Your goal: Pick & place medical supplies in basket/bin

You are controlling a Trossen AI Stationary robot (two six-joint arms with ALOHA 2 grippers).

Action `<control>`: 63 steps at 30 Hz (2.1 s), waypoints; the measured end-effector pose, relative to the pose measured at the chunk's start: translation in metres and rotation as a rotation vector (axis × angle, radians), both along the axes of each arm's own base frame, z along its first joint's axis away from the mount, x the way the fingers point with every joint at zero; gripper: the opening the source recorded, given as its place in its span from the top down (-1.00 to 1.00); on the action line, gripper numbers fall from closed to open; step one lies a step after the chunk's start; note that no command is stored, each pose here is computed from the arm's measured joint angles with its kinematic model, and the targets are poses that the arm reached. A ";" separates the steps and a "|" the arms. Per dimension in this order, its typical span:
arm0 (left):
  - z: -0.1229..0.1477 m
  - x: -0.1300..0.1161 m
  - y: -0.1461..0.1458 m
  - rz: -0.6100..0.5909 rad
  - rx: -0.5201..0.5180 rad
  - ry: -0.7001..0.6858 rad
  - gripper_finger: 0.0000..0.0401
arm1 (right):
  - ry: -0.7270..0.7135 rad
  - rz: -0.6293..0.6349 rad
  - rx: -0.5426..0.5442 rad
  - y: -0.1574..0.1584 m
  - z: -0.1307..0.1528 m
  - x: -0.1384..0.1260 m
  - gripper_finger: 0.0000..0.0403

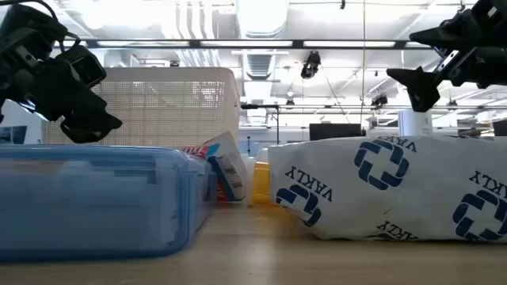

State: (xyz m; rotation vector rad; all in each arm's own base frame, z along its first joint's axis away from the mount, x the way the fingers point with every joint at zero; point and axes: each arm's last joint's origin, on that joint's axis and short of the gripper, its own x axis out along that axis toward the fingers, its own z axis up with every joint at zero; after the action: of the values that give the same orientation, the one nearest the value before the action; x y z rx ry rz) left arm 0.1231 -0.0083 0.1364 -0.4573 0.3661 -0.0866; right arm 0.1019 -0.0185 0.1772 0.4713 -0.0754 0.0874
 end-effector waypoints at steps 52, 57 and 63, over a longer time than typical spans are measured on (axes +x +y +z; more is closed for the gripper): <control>0.000 0.000 0.000 0.000 0.000 0.000 0.22 | 0.000 0.000 0.000 0.000 0.000 0.000 -0.51; 0.000 0.000 0.000 0.000 0.000 0.000 0.22 | 0.001 0.000 0.000 0.000 0.000 0.000 -0.51; 0.000 0.000 0.000 0.000 0.000 0.000 0.22 | 0.013 0.022 0.185 0.000 0.000 0.000 -0.51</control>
State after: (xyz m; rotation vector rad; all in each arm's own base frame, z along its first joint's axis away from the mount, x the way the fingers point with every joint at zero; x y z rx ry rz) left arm 0.1232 -0.0084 0.1365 -0.4573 0.3661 -0.0869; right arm 0.1019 -0.0183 0.1771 0.6577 -0.0663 0.0991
